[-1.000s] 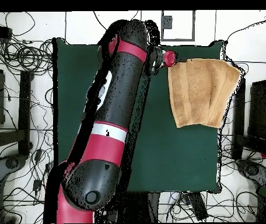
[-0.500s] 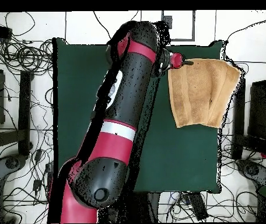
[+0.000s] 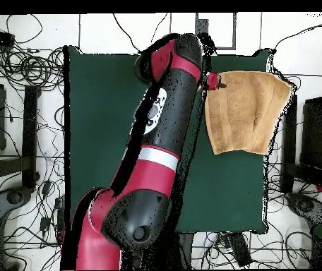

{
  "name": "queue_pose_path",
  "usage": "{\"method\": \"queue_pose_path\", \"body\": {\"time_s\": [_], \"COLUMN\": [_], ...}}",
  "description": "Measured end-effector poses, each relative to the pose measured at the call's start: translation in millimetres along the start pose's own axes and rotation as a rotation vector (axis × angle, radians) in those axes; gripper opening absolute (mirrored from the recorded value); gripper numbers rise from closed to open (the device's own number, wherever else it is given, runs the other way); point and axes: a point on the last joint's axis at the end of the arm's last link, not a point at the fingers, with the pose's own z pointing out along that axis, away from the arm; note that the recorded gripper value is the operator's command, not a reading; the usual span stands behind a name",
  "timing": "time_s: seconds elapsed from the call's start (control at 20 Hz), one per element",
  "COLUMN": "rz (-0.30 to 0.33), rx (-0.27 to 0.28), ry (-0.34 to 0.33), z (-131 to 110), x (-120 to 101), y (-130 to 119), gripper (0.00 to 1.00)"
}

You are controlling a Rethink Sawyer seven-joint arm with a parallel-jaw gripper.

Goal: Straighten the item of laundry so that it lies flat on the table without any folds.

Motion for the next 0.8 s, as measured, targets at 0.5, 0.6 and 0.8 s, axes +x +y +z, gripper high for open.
{"method": "queue_pose_path", "body": {"time_s": [0.5,0.6,0.8], "rz": [0.101,0.117,0.147], "rx": [-0.215,-0.241,-0.286], "ry": [0.148,0.163,0.175], "z": [22.7,26.8,33.5], "x": [17.7,18.7,18.6], "y": [4.3,1.7,-4.1], "gripper": [0.0,0.0,0.0]}}
